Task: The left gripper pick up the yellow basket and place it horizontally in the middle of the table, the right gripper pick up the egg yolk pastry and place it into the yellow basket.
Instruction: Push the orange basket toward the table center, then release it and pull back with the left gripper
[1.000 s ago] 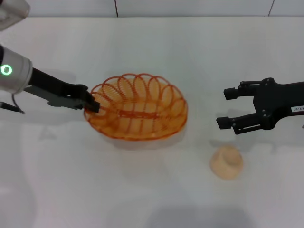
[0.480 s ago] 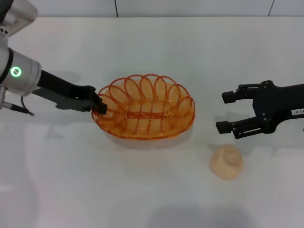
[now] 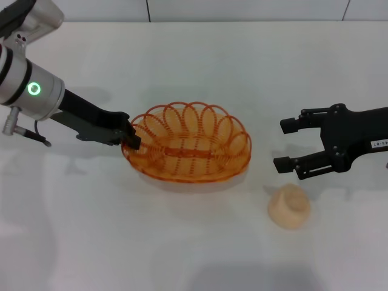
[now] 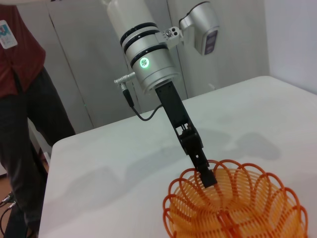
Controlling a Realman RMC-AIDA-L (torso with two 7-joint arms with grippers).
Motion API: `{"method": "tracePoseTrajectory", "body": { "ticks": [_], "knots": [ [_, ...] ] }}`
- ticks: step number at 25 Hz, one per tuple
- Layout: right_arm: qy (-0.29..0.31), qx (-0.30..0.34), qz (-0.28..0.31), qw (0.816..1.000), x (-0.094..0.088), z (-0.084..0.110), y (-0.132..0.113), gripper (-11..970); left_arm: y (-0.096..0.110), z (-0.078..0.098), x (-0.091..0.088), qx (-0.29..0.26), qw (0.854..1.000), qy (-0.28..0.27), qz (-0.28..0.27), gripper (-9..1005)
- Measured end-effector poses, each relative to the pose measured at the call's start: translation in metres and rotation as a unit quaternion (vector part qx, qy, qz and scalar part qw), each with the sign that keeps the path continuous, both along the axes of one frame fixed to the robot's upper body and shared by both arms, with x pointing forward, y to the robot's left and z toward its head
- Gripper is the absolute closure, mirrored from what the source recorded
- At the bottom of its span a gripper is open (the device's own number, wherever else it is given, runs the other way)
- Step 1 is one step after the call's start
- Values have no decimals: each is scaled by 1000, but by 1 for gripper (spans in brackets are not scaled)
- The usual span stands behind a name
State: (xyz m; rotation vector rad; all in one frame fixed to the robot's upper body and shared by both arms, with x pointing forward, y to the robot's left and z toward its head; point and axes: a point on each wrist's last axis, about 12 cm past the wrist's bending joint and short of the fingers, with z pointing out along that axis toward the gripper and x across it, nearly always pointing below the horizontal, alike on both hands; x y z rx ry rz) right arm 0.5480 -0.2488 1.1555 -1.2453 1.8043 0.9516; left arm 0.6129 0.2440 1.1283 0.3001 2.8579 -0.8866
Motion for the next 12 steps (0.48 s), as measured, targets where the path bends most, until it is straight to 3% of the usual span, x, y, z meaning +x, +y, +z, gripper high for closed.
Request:
{"method": "tracePoseTrajectory", "body": {
  "ticks": [12],
  "knots": [
    [-4, 4, 3, 1000, 0, 1, 0, 102, 2, -6, 1, 33, 999, 12, 4, 853]
  ]
}}
